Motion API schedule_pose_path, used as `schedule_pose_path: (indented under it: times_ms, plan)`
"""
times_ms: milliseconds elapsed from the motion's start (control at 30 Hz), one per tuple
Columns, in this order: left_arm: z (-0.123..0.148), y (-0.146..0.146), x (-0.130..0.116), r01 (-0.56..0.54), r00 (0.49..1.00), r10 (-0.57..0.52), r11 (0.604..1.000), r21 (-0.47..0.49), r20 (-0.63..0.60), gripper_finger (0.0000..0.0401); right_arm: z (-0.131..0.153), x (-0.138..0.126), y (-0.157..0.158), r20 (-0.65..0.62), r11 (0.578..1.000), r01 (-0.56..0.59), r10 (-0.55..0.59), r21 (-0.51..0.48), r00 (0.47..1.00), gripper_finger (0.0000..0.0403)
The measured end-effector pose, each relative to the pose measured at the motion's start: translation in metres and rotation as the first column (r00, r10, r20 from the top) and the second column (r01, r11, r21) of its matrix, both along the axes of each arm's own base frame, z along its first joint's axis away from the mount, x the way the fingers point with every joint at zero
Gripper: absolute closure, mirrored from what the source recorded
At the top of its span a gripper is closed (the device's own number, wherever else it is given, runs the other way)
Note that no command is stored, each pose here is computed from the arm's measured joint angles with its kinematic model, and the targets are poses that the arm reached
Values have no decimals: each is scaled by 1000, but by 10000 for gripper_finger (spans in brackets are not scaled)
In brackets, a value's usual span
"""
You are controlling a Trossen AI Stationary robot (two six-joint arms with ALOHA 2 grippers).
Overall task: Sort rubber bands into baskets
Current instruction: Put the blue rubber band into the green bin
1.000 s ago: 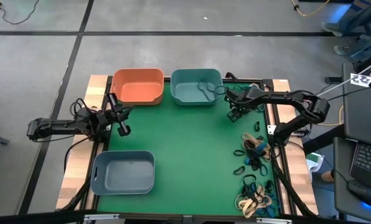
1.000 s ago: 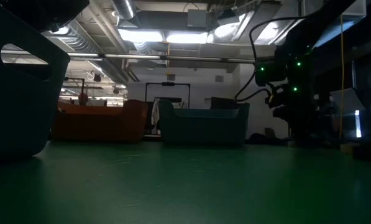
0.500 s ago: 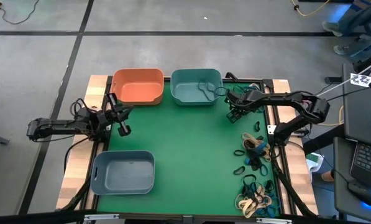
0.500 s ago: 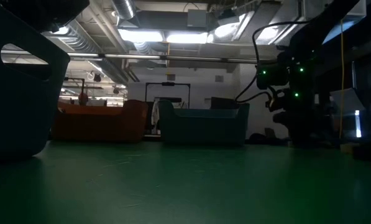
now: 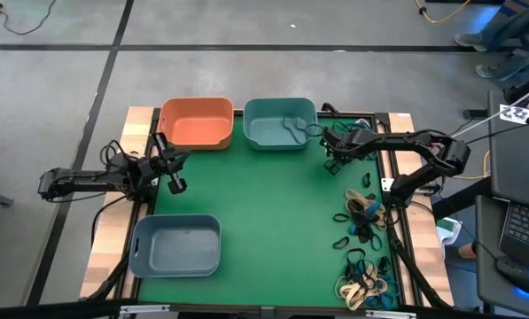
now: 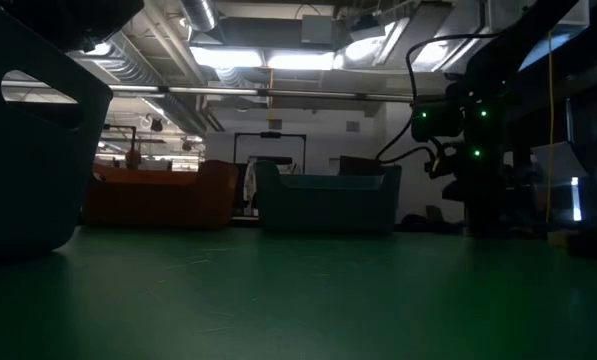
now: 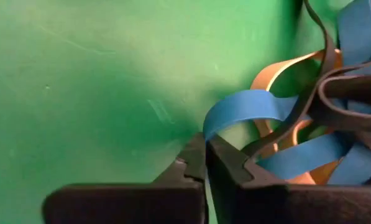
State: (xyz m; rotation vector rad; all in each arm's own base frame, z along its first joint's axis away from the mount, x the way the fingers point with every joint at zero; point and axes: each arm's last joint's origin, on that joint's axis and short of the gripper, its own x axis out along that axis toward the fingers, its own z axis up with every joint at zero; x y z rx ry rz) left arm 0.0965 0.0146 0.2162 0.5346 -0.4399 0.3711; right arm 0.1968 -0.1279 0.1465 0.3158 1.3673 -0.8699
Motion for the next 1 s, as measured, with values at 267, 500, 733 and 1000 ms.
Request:
schedule_pose_path:
  times_ms: [267,500,733,1000]
  plan:
    - [0,0,0,0,1000,0,1000,0,0,397,4,-1,1,12,1000,-16,16,-8,1000,386]
    - [0,0,0,0,1000,0,1000,0,0,397,31,-7,5,137,999,-23,30,-47,990,397]
    - [0,0,0,0,1000,0,1000,0,0,397,64,-19,14,290,994,-25,55,-107,956,392]
    - [0,0,0,0,1000,0,1000,0,0,397,93,-32,22,447,983,-16,97,-180,889,393]
